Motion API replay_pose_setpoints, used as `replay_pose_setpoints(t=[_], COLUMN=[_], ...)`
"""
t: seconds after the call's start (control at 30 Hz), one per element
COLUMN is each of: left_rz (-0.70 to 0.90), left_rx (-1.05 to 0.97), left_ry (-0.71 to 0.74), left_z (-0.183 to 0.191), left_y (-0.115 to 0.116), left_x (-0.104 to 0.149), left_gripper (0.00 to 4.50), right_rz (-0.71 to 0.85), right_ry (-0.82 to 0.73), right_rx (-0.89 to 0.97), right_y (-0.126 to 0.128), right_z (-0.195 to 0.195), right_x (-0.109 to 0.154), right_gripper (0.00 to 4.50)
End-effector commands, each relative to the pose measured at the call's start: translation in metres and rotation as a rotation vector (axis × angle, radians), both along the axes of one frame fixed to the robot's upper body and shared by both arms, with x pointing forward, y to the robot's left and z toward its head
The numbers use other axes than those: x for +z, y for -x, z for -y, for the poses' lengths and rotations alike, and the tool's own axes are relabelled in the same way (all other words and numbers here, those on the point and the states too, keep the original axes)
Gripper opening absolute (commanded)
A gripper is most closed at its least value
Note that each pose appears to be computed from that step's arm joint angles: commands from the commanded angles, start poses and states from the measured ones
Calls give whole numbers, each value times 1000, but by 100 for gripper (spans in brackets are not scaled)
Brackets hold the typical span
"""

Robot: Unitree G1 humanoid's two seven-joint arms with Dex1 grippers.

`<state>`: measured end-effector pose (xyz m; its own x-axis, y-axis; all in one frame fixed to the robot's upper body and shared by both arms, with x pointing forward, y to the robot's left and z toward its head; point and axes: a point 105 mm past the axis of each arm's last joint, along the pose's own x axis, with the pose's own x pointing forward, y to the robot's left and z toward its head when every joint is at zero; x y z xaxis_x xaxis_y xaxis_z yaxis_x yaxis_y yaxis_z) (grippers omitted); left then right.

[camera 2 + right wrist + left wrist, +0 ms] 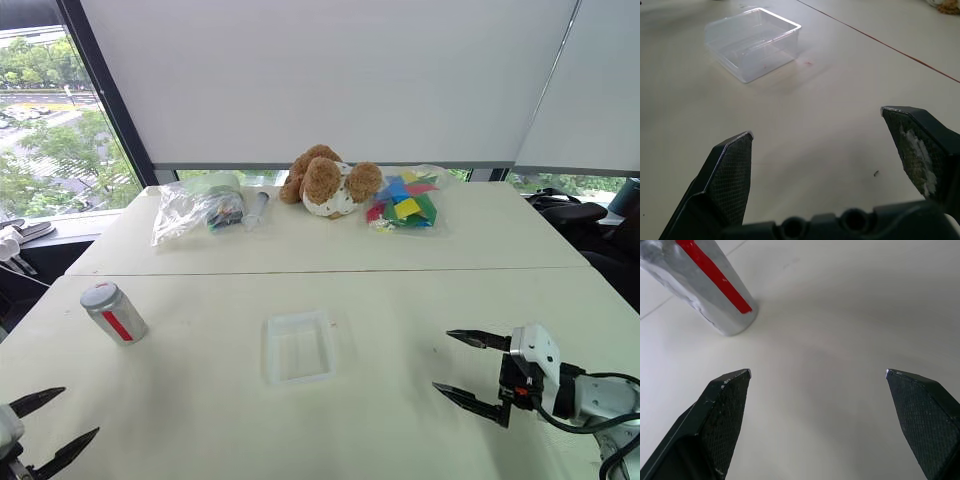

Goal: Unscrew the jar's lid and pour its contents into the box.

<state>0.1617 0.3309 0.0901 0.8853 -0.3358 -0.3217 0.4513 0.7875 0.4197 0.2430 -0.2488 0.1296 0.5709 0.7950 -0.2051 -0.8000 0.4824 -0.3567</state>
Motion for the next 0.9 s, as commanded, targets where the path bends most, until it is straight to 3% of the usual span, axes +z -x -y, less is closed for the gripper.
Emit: replay_pose_setpoints(t=[0.03,0.27,0.33,0.43,0.57,0.73,0.9], left_rz=[28,104,294,382,408,423,443], left_rx=[1,188,412,680,813,742,692], left_ry=[1,214,308,395,512,563,508], left_z=[3,-4,-19,-26,-12,18,31], left_y=[-2,1,6,27,36,12,-19], left_x=[8,18,29,13,-3,3,17], left_gripper=[446,446,446,446,446,446,446], right_rz=[59,225,246,267,298,320,307], right_ry=[-7,-213,-340,-439,-415,-398,-383], right_rx=[13,175,241,356,444,475,469], right_y=[-6,-23,-25,-21,-15,-19,-22], right_z=[-4,-64,-91,-119,-133,-133,-126], right_x=[12,43,57,72,73,72,66], right_gripper=[450,450,450,450,450,450,450])
